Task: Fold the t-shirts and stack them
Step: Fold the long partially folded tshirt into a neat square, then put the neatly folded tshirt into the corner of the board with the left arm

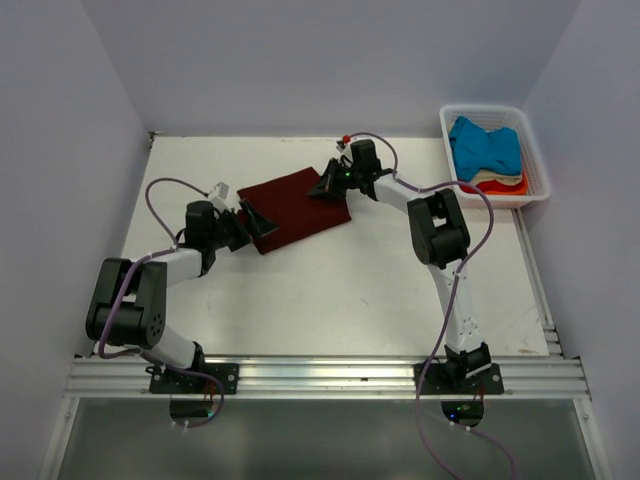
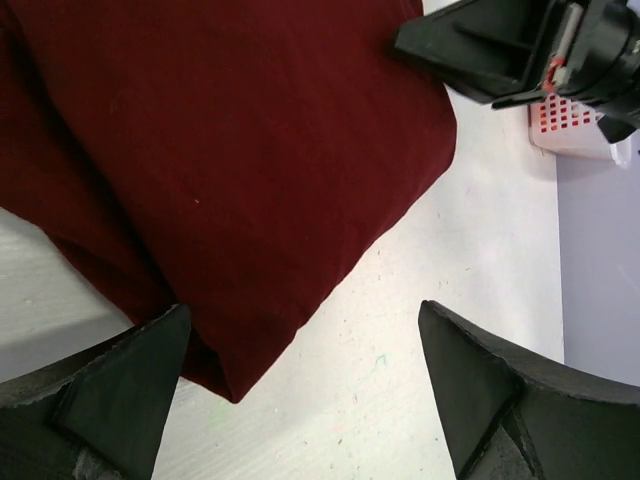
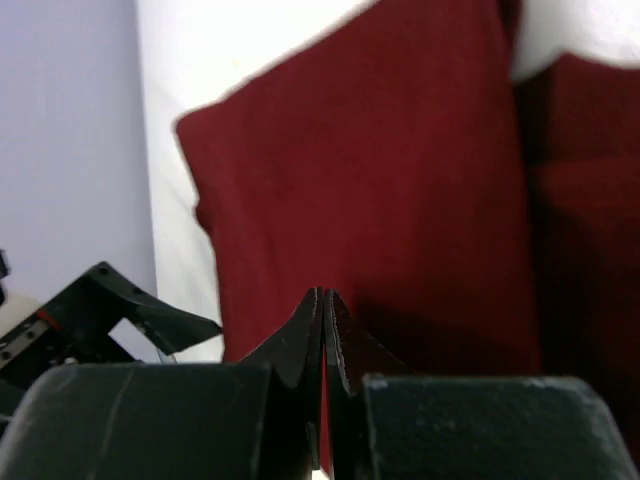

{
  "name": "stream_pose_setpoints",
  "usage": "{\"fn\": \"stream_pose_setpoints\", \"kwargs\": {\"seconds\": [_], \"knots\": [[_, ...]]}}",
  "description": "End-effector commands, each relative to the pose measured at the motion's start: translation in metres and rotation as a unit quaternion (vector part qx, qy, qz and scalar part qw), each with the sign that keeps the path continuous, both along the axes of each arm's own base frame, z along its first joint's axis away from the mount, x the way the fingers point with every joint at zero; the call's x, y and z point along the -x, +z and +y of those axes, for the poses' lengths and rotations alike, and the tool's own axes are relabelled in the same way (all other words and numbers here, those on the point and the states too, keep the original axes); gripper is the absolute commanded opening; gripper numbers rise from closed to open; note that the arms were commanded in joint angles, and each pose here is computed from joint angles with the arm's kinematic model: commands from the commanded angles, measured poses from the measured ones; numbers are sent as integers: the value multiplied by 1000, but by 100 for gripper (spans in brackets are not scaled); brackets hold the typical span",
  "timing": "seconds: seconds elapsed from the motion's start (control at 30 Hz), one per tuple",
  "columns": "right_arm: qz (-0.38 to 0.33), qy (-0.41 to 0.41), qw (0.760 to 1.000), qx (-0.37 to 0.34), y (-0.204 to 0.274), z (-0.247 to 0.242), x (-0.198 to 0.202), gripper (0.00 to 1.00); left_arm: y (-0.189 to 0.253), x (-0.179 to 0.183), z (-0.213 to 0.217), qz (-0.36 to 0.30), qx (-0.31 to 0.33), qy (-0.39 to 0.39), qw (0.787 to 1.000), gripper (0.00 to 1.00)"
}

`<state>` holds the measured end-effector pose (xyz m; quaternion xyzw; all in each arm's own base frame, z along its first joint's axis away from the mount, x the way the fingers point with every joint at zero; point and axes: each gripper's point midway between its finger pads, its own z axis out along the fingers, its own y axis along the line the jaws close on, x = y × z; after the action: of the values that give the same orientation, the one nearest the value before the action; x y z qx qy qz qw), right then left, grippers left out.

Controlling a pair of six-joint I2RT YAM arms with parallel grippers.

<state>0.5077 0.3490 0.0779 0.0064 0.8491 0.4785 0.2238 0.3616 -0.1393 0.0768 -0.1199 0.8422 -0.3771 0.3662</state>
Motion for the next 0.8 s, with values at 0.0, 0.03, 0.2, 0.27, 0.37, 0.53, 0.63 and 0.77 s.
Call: {"fn": "stream_pose_setpoints", "kwargs": {"seconds": [0.0, 0.03, 0.2, 0.27, 0.37, 0.53, 0.63, 0.77], "knots": [[22, 4, 1000, -13, 12, 1, 5, 0, 1, -3, 6, -4, -9, 16, 1000, 100], [24, 5, 1000, -5, 5, -1, 7, 0, -2, -3, 9, 0, -14, 22, 1000, 100], [40, -2, 999, 37, -23, -13, 17, 0, -25, 6, 28, 58, -67, 60, 994, 100], [47, -6, 997, 58, -33, -18, 21, 0, -30, 6, 38, 70, -94, 74, 990, 100], [53, -7, 995, 88, -50, -28, 28, 0, -48, 7, 44, 100, -115, 82, 985, 100], [57, 0, 992, 111, -63, -34, 38, 0, -68, -11, 44, 123, -122, 80, 982, 100], [61, 5, 991, 115, -66, -34, 41, 0, -71, -26, 28, 112, -86, 50, 989, 100], [61, 8, 990, 124, -69, -36, 42, 0, -79, -51, 12, 124, -66, 16, 990, 100]]}}
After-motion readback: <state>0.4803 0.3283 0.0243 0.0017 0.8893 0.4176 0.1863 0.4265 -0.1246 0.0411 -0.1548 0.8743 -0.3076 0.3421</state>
